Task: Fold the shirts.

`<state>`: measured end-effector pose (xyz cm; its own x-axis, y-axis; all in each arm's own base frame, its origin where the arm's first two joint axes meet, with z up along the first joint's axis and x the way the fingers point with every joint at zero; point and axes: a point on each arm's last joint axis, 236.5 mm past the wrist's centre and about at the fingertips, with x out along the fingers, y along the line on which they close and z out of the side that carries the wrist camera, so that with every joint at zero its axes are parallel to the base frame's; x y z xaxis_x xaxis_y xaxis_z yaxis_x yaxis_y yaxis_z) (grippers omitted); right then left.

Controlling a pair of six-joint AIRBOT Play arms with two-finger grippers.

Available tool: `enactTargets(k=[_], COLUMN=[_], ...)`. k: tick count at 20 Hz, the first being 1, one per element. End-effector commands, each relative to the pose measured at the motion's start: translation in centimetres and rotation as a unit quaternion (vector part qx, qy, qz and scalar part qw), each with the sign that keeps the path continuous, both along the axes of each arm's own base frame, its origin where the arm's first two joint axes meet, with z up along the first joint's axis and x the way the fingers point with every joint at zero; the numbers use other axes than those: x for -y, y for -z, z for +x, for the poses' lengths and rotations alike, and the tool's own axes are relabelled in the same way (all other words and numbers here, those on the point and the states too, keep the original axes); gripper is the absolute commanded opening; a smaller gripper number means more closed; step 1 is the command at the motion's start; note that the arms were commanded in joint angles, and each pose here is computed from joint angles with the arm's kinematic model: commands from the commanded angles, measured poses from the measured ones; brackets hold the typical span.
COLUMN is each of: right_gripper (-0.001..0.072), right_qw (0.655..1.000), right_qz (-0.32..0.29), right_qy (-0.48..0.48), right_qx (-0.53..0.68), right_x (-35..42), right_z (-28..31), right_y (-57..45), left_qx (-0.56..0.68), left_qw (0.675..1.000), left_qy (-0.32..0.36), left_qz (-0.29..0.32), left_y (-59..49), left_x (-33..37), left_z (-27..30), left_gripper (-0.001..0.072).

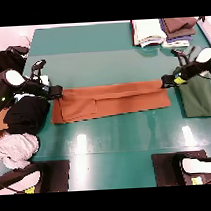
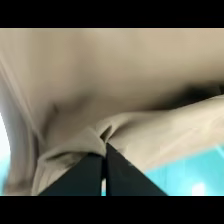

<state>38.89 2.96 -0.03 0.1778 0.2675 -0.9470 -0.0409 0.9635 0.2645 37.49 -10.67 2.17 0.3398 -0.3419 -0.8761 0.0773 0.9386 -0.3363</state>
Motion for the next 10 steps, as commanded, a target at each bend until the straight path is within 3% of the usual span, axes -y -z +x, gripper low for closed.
enactTargets(k=[1, 2, 3, 4, 8, 9, 10], right_gripper=[0.0068, 0.0249, 0.0359, 0.0371, 0.0371, 0.0419, 0.048], right_qw=[0.999, 0.998, 0.996, 0.994, 0.991, 0.99, 0.987], right_qz=[0.034, 0.053, 0.077, 0.098, 0.134, 0.142, 0.15], right_qy=[-0.01, -0.003, 0.005, 0.004, 0.0, 0.018, 0.042], right_qx=[0.008, 0.021, 0.032, 0.04, 0.005, -0.017, -0.036], right_x=[-2.1, -2.3, -2.5, -2.5, 0.9, 2.5, 3.9], right_z=[4.0, 5.2, 6.3, 6.9, 4.5, 3.3, 2.2], right_y=[0.8, 0.3, -0.5, -1.3, -1.6, -0.7, 0.5], left_qx=[0.034, 0.042, 0.042, 0.037, 0.017, 0.012, 0.011], left_qw=[0.999, 0.998, 0.998, 0.998, 0.999, 0.999, 0.999], left_qy=[-0.034, -0.037, -0.048, -0.056, -0.04, -0.037, -0.033], left_qz=[-0.001, -0.003, -0.01, -0.016, -0.022, -0.028, -0.035], left_y=[0.8, 0.5, 0.1, -0.2, -1.1, -1.1, -1.2], left_x=[-0.4, -0.4, -0.4, -0.3, 0.5, 0.9, 1.6], left_z=[3.7, 4.1, 4.3, 4.3, 3.4, 3.1, 3.0], left_gripper=[0.0026, 0.0117, 0.0384, 0.0479, 0.0479, 0.0475, 0.023])
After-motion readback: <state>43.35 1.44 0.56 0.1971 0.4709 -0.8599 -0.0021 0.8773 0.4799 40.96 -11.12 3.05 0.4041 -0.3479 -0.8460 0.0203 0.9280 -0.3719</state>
